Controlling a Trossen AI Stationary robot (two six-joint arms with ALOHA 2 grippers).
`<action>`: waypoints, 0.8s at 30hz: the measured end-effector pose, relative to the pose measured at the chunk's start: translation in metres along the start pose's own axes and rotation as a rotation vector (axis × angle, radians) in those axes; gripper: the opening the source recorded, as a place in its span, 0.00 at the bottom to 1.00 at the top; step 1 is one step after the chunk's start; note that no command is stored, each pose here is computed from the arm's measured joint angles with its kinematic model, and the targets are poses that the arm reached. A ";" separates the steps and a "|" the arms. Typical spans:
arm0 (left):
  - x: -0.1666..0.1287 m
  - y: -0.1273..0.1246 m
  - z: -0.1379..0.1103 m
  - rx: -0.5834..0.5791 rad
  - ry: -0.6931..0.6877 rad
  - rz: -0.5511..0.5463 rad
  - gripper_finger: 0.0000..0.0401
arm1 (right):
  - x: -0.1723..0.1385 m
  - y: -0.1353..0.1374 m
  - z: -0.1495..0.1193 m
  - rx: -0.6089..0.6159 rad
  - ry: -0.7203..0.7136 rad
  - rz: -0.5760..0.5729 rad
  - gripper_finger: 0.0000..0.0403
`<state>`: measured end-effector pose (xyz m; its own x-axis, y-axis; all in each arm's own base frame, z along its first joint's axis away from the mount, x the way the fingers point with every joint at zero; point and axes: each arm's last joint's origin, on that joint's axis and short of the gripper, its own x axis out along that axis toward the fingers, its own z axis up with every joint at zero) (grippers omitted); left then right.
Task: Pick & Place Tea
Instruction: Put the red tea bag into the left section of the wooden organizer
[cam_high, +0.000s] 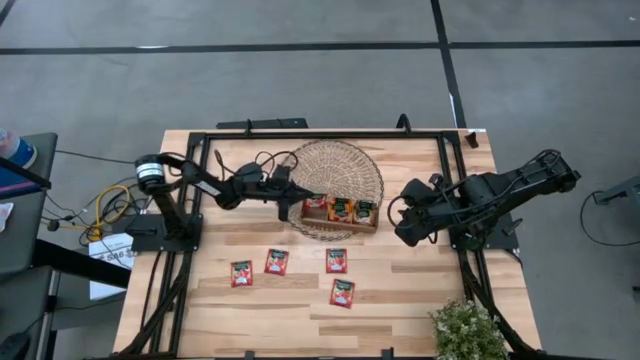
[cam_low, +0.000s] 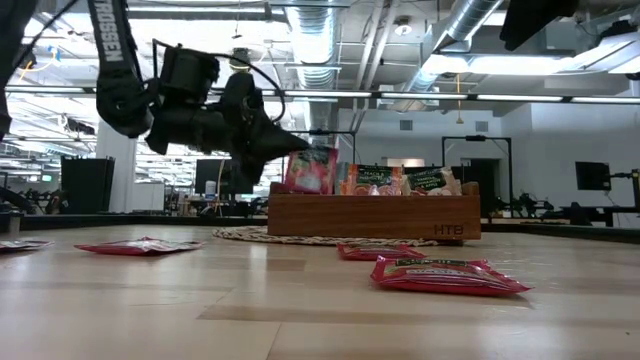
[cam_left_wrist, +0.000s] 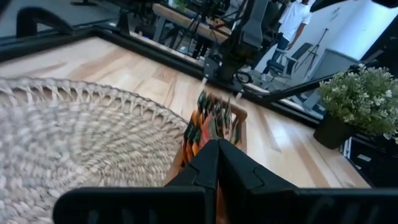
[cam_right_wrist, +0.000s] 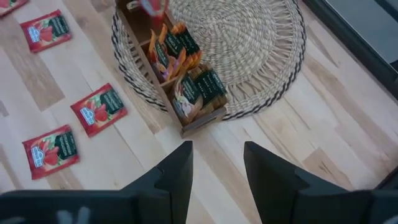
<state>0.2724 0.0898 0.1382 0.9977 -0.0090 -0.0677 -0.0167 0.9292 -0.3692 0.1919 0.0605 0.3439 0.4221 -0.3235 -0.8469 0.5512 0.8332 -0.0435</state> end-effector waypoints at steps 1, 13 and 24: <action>0.001 0.001 -0.002 -0.006 -0.004 -0.005 0.00 | 0.000 0.000 0.000 0.001 -0.001 0.001 0.34; 0.002 0.018 -0.019 -0.027 0.014 -0.028 0.00 | 0.000 0.001 0.001 0.006 -0.006 0.008 0.34; 0.012 0.024 -0.012 0.019 0.012 -0.059 0.00 | 0.000 0.003 0.003 0.019 -0.024 0.029 0.34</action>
<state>0.2829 0.1073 0.1174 0.9960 -0.0684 -0.0578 0.0435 0.9336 -0.3556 0.1953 0.0617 0.3454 0.4549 -0.3101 -0.8348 0.5523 0.8336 -0.0087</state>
